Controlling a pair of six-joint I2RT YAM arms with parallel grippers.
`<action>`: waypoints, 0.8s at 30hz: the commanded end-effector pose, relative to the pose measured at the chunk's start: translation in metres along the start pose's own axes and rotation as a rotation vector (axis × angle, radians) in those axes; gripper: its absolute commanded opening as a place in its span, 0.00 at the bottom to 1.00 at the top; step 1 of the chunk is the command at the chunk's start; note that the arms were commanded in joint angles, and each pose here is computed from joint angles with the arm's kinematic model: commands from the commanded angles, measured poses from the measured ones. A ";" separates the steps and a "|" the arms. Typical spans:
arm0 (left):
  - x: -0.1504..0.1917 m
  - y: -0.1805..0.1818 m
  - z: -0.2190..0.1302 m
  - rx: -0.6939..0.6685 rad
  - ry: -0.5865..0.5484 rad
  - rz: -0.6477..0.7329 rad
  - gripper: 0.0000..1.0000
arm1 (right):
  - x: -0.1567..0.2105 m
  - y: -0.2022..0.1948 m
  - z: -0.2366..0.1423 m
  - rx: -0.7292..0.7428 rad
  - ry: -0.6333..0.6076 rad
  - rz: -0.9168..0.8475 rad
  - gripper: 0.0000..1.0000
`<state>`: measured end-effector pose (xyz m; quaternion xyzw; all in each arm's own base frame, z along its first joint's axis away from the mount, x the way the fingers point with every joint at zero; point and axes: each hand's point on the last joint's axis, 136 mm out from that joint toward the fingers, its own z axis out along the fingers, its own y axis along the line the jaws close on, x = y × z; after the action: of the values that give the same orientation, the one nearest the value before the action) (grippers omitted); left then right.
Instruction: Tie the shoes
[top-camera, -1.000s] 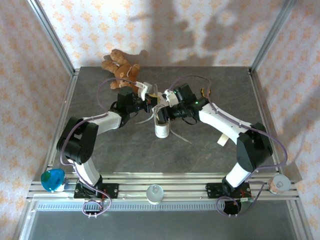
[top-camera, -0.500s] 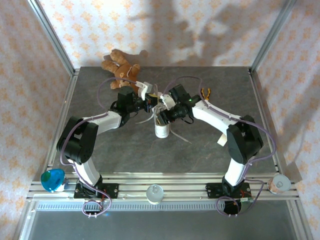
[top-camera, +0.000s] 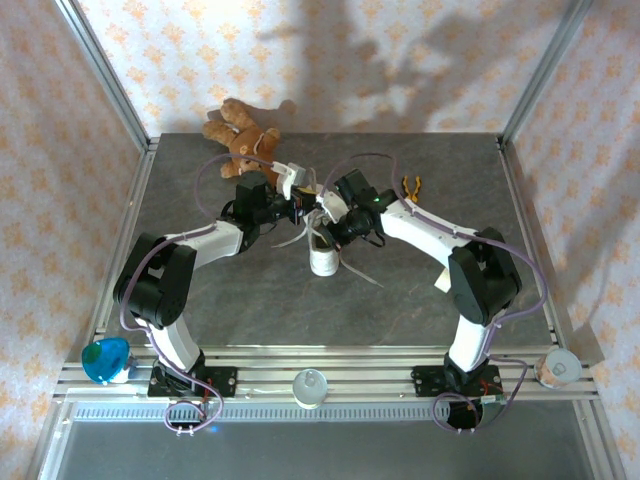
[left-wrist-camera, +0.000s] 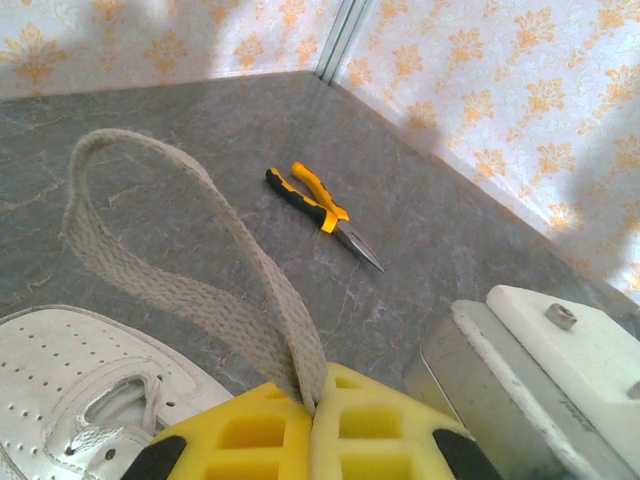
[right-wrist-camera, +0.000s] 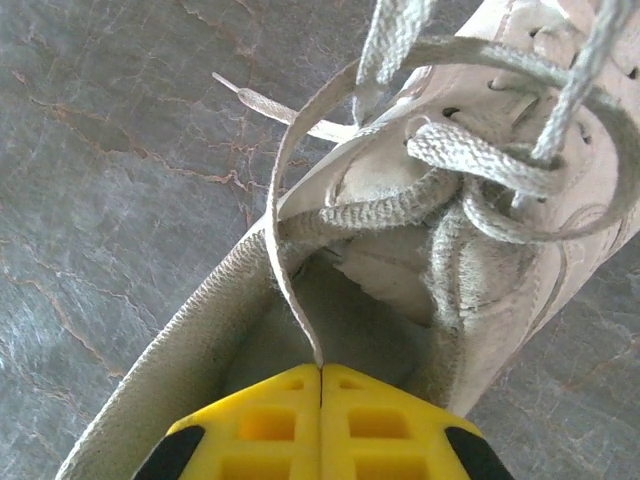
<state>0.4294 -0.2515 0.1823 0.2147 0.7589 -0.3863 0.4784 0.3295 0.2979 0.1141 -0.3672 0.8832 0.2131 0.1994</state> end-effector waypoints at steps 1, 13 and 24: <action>-0.019 -0.003 0.003 0.018 -0.037 0.018 0.00 | -0.005 0.002 -0.020 0.035 -0.032 -0.029 0.00; -0.023 -0.007 -0.002 0.023 -0.045 0.022 0.00 | -0.028 -0.013 -0.048 0.074 -0.123 0.098 0.00; -0.012 -0.009 -0.003 0.023 -0.033 0.009 0.00 | -0.028 -0.033 -0.037 0.017 -0.123 0.293 0.00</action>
<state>0.4292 -0.2522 0.1824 0.2150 0.7600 -0.3875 0.4753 0.3593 0.2649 0.1422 -0.2446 0.9183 0.2198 0.2204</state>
